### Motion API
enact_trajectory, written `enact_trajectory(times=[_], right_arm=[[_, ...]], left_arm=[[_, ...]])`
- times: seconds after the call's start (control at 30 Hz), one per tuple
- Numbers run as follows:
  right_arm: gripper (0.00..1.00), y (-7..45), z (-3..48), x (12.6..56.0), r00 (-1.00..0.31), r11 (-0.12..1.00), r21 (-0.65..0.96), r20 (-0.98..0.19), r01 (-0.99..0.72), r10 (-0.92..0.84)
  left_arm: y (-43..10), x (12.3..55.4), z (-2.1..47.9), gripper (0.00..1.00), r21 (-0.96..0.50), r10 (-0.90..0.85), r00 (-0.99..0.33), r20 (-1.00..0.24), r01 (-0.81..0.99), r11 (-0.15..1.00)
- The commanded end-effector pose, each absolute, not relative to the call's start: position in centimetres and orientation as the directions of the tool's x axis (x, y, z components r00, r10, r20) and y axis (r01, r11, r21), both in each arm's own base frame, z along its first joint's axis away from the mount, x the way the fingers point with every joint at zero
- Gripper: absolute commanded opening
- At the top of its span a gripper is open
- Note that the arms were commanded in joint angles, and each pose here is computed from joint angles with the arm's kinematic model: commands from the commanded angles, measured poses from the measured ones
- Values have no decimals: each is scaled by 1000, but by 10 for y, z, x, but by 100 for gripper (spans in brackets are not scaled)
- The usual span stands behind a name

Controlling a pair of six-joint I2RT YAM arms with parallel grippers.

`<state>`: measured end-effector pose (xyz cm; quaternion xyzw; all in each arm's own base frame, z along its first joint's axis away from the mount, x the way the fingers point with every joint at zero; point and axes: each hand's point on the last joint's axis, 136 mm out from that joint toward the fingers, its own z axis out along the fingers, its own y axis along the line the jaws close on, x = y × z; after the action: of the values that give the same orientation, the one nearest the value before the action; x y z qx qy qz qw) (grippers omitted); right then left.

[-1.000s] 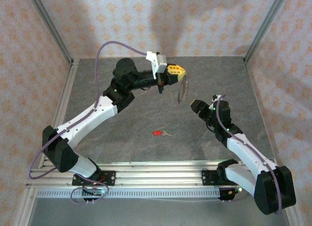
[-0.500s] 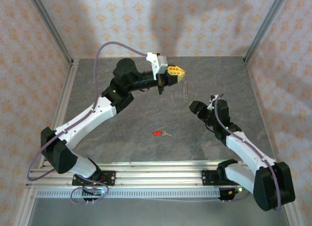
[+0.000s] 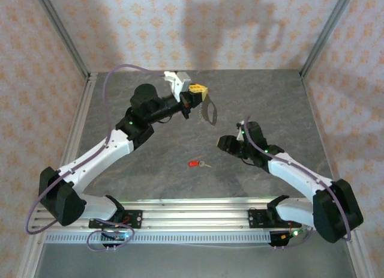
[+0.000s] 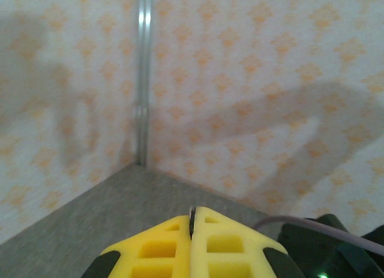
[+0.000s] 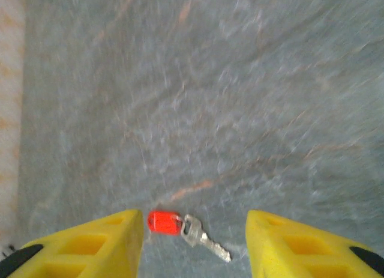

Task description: Put the keys on the keyring

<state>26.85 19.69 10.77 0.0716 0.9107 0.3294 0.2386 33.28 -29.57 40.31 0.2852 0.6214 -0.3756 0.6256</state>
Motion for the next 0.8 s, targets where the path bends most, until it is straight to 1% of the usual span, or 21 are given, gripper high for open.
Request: enact_trajectory(times=[0.0, 0.13, 0.3, 0.43, 0.53, 0.77], right_arm=[[46, 211, 102, 268, -892, 811, 581, -400, -67, 213], [43, 235, 91, 262, -918, 832, 529, -392, -168, 64], [42, 252, 88, 261, -905, 835, 460, -413, -302, -99], [41, 262, 90, 261, -886, 803, 455, -425, -385, -184], [40, 270, 87, 259, -882, 780, 462, -409, -422, -235], [40, 281, 70, 257, -877, 769, 450, -376, -454, -298]], left_arm=[[-269, 332, 424, 0, -125, -188, -8, -982, 776, 618], [-251, 329, 416, 0, -142, -192, -17, -981, 741, 656], [-239, 321, 413, 0, -150, -197, -19, -980, 722, 675], [-233, 317, 414, 0, -151, -199, -17, -980, 713, 684], [-232, 315, 415, 0, -151, -198, -17, -980, 712, 686], [-231, 313, 417, 0, -147, -193, -16, -981, 712, 686]])
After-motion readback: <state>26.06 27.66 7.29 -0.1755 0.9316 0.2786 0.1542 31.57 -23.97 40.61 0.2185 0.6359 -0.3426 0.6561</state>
